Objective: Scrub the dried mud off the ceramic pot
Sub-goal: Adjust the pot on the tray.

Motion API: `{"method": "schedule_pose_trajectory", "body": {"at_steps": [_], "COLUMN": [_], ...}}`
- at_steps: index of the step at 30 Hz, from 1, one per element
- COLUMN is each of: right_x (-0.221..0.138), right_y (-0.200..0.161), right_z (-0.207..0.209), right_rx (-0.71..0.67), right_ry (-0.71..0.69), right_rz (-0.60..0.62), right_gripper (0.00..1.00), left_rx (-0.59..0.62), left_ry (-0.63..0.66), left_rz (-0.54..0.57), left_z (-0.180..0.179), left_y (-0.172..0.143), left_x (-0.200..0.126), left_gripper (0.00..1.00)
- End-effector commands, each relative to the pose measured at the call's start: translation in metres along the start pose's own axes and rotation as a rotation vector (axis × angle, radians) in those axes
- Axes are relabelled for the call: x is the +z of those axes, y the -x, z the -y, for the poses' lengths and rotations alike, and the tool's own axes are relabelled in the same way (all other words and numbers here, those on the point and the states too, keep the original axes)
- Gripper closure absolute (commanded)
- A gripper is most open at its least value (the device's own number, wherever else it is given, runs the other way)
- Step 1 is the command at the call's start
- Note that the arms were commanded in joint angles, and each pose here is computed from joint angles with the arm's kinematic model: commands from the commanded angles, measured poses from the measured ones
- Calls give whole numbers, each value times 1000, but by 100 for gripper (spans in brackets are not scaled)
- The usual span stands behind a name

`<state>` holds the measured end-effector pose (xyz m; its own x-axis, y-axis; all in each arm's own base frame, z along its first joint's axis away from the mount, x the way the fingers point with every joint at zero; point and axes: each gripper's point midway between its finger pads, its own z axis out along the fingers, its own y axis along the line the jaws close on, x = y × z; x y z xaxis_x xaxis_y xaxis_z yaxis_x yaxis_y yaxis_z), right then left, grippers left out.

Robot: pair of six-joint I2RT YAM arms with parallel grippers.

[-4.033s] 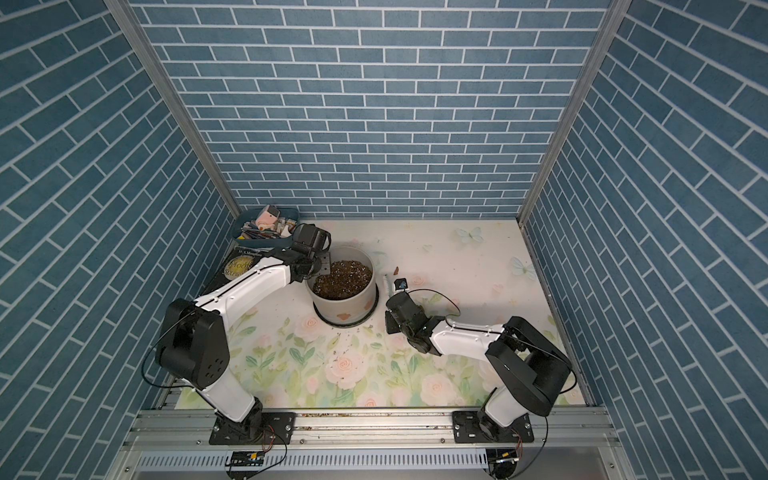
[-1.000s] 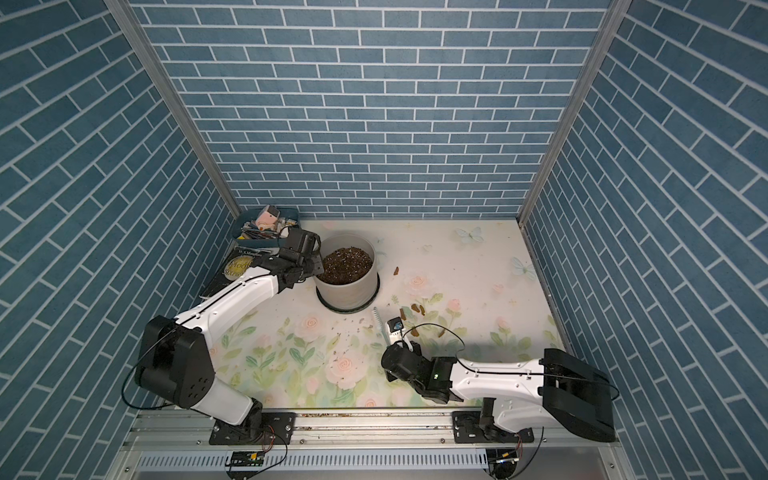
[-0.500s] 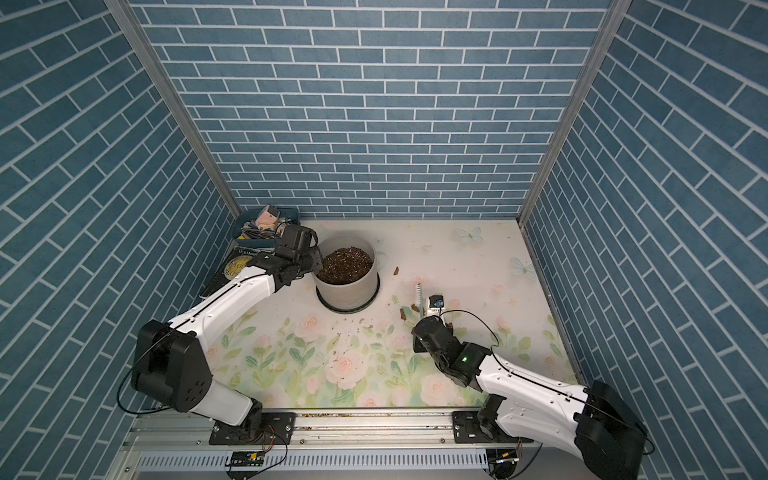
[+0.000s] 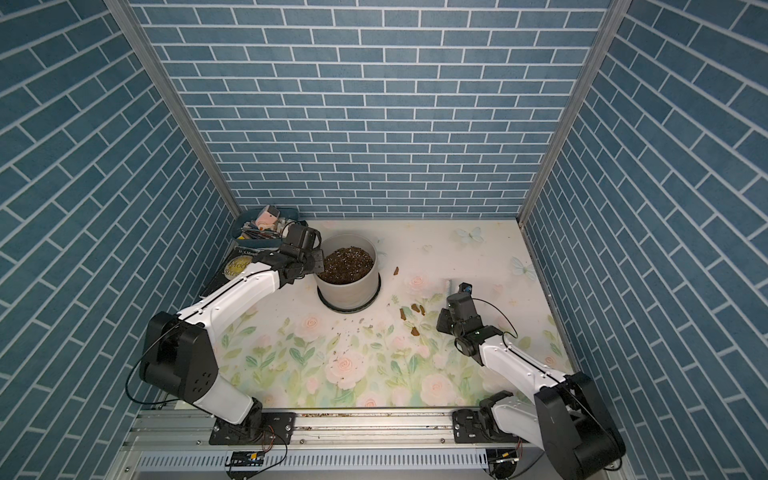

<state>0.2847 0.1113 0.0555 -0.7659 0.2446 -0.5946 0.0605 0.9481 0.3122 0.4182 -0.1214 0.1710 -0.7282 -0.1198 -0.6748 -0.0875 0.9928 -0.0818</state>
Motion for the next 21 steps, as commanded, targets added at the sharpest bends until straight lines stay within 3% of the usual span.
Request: {"method": "schedule_pose_trajectory", "body": {"at_steps": [1, 15, 21], "right_x": [2, 14, 28], "right_y": [18, 13, 6], "right_z": [-5, 29, 23], "right_rx": [-12, 76, 66], "right_ry": [68, 15, 39], "right_rz": [19, -11, -74], "right_gripper": [100, 100, 100], "left_rx": [66, 116, 113], "left_ry": [-43, -149, -153], "left_rz": [-95, -79, -28], "left_z": [14, 35, 31], "left_y": [-32, -38, -31], "left_x": [-2, -24, -37], "left_gripper": [100, 99, 72]}}
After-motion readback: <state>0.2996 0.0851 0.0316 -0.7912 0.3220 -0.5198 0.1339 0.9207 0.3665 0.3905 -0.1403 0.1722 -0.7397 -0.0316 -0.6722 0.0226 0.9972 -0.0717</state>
